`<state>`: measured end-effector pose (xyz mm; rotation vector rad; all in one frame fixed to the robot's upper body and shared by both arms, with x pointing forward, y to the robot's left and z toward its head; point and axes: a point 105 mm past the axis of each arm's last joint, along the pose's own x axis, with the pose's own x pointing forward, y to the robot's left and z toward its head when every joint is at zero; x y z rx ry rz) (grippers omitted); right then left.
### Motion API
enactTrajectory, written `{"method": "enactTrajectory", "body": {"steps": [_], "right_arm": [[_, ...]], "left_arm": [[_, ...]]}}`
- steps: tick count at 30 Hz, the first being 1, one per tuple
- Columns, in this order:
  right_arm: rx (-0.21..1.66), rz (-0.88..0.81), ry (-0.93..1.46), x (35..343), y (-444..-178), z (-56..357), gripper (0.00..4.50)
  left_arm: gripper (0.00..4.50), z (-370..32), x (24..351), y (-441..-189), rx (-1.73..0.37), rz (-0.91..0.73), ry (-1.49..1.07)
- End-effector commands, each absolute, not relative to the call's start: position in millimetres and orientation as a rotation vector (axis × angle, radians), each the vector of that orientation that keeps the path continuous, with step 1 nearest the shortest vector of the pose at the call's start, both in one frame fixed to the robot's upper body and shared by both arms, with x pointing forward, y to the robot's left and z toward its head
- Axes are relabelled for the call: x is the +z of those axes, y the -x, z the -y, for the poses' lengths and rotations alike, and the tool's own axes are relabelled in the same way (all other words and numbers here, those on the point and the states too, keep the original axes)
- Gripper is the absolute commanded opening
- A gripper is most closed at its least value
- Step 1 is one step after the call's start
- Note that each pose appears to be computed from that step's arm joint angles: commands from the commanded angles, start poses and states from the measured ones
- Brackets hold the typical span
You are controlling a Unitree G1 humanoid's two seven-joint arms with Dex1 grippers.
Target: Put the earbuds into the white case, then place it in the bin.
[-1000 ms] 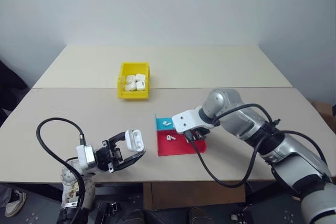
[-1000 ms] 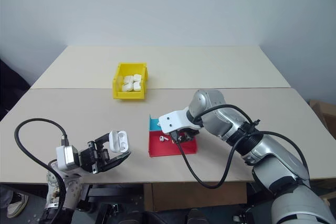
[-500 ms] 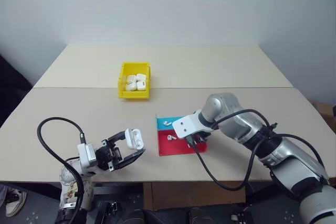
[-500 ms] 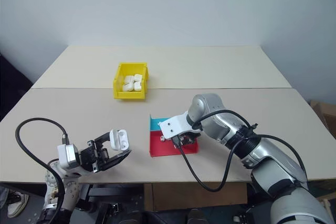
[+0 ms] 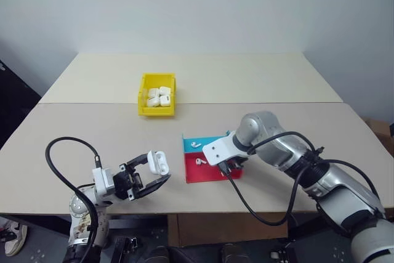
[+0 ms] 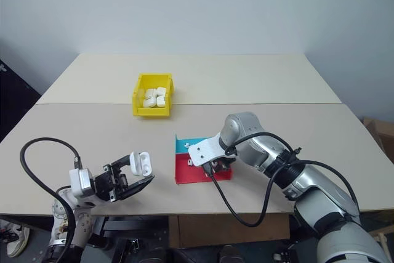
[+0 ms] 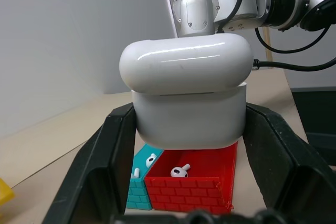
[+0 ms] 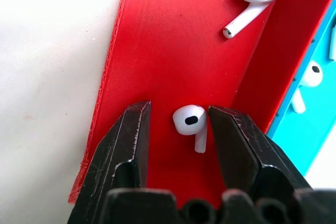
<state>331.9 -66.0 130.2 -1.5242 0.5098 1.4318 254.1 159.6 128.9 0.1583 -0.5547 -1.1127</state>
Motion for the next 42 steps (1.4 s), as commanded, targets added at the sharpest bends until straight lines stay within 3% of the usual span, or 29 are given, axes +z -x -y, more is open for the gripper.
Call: {"method": "enactTrajectory", "body": {"steps": [1,29,34,42], "right_arm": [[1.431,-0.436,1.563,141.1,-332.9,66.4,2.18],[1.432,-0.338,1.707,146.1,-343.6,68.4,2.18],[1.436,-0.327,1.703,145.8,-342.6,68.2,1.15],[1.445,-0.324,1.699,144.6,-340.4,67.9,1.15]], "left_arm": [[2.77,-156.8,137.3,-254.0,-1.118,0.591,-0.186],[2.77,-157.7,134.4,-255.1,-1.11,0.564,-0.202],[2.77,-157.7,133.8,-255.2,-1.112,0.555,-0.202],[2.77,-156.4,133.1,-256.3,-1.119,0.552,-0.201]]}}
